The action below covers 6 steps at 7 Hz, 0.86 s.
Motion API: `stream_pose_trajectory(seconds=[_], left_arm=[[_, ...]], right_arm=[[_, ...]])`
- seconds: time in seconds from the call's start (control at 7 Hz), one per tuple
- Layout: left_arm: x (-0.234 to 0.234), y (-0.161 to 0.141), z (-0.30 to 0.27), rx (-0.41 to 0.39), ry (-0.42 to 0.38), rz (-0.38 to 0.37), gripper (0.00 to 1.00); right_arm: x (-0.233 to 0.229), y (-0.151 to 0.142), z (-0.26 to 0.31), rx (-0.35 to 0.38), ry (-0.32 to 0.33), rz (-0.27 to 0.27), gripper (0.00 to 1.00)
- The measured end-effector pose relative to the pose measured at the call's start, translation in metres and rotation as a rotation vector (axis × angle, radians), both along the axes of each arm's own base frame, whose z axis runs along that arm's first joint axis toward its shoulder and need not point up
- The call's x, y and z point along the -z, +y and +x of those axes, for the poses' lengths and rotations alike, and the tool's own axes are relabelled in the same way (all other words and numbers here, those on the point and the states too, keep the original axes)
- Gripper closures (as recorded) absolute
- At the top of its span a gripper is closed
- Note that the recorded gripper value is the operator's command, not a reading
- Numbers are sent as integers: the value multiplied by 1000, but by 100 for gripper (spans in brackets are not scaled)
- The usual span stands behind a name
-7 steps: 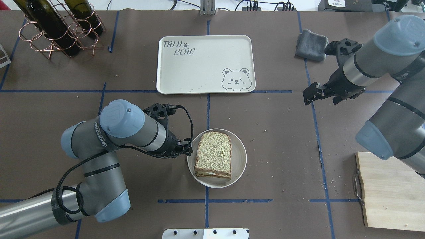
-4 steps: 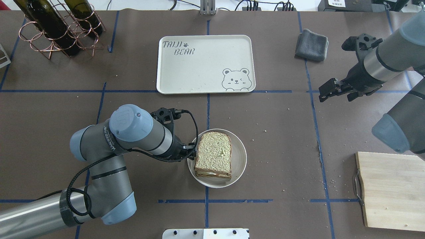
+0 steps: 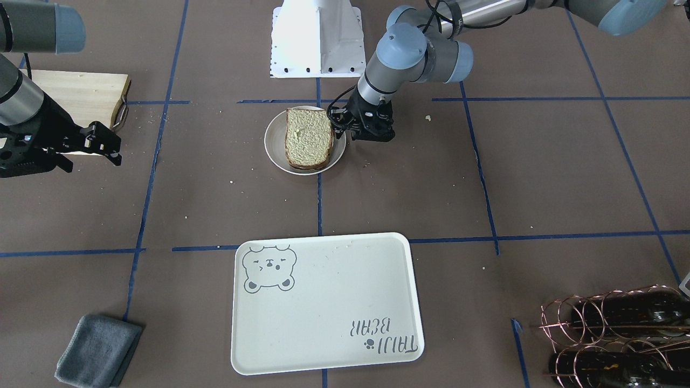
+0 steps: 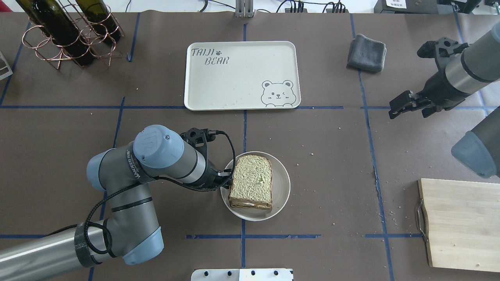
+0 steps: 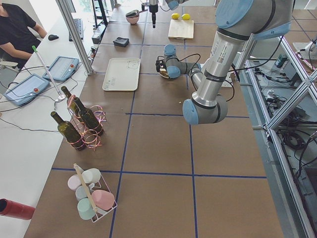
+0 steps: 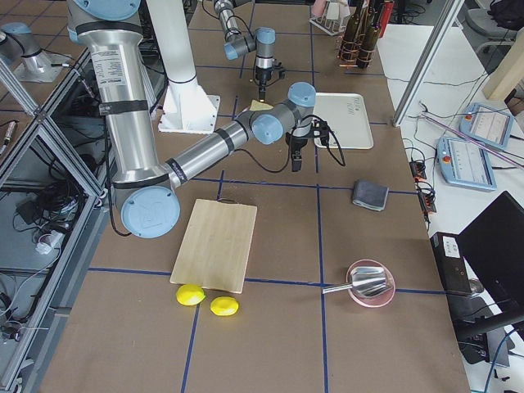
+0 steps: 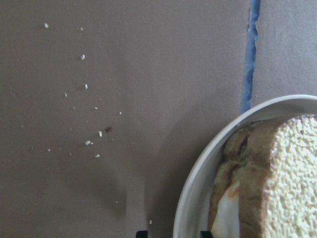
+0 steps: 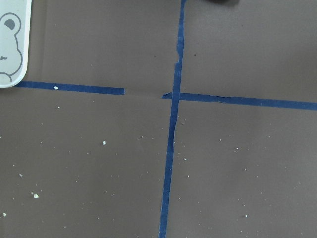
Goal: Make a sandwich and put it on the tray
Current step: 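Grasp the rim of the white plate with the left gripper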
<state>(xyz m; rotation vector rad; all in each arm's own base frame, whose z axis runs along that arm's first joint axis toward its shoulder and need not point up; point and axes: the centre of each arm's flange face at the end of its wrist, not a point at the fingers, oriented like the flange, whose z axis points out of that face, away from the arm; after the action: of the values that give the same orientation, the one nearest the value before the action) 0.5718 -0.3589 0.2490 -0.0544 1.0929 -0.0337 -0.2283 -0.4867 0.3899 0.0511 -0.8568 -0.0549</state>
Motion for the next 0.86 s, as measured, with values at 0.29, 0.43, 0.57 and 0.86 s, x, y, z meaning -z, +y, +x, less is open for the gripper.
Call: stream_pose_trajectory(seconds=[0.29,0.43,0.57,0.86], left_arm=[[1,-1,5,0,-1,1,58],[1,0,9,-3,-3,0,67],[2,0,10,-3,-3,0,85],[2,0,11,-5,-2,1,100]], right_arm=[[-1,-1,4,-3,-5,-6,0],[-2,-1,6,-5,-7,-10,0],[-3,-1,9,-7,-11,-14,0],[-3,-2,13,-11,-15,-16,0]])
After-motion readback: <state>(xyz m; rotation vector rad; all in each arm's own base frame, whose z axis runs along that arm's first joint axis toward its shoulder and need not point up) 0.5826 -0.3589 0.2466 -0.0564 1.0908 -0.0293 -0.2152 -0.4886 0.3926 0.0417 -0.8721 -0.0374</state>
